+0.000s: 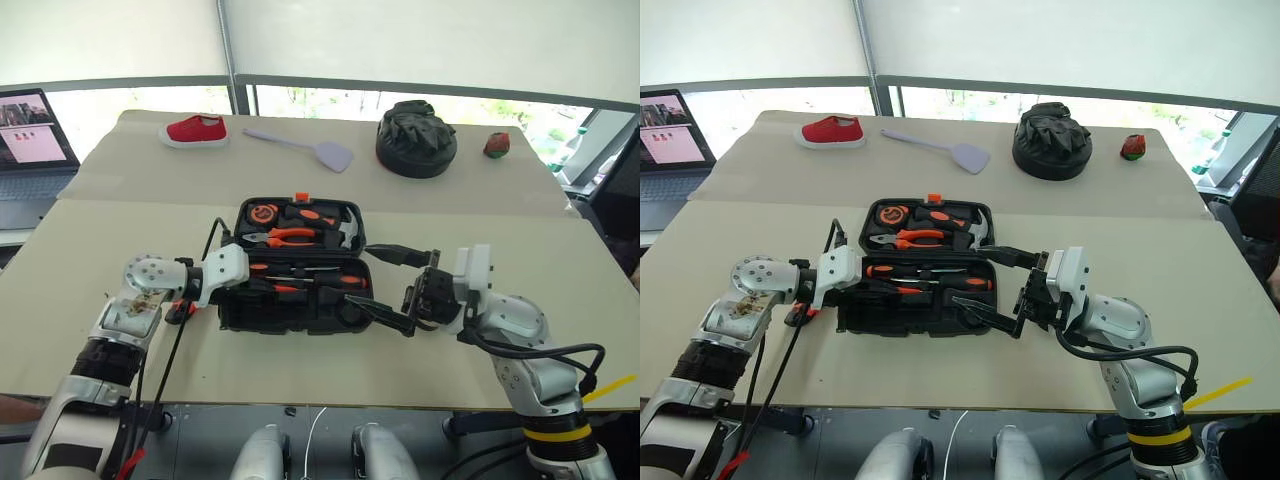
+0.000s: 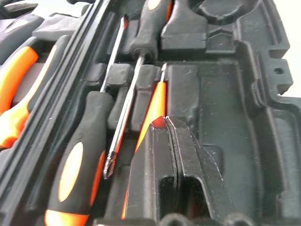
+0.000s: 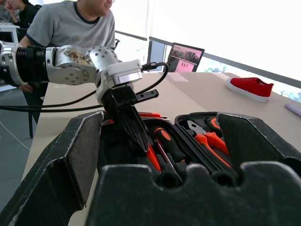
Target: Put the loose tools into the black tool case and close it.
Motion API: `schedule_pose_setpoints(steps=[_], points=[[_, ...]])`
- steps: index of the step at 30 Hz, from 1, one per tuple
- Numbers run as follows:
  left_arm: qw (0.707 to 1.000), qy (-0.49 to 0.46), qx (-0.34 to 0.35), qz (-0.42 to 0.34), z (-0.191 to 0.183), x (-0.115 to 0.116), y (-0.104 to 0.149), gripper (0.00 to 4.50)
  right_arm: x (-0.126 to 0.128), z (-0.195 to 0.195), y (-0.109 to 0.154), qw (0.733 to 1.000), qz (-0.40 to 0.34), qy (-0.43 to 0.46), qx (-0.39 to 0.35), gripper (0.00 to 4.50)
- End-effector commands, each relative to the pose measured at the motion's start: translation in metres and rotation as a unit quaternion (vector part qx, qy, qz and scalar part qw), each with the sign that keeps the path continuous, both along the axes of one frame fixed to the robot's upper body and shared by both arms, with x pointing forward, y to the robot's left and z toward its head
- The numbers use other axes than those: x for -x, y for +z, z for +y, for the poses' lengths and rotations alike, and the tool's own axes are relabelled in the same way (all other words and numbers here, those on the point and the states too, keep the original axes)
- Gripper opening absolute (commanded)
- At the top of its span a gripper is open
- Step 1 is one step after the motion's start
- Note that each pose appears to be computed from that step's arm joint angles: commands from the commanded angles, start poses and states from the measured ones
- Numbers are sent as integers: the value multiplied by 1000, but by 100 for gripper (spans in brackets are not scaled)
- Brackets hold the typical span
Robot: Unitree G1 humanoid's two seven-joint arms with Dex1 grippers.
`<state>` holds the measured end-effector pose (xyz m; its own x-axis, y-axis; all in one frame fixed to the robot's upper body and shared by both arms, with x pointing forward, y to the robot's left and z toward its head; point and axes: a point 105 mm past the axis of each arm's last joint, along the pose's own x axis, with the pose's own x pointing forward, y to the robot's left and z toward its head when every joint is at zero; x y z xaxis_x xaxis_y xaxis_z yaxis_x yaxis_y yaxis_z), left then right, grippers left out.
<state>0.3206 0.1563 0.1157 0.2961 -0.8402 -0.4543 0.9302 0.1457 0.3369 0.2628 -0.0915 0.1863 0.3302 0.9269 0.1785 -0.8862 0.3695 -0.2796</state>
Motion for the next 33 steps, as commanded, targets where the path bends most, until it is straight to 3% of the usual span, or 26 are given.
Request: schedule_pose_setpoints(steps=[1,4,18,33], points=[[999,-33,-25,-21,0,8,6,4,5,2,11,1000,-29,6,-6,450],[997,-23,-60,-31,3,4,-1,4,5,2,11,1000,-30,7,-6,450],[994,24,-77,-72,-8,-15,9,4,5,3,13,999,-31,7,-7,450],[996,44,-23,-80,-9,-23,21,4,5,4,12,1000,-29,4,-9,450]])
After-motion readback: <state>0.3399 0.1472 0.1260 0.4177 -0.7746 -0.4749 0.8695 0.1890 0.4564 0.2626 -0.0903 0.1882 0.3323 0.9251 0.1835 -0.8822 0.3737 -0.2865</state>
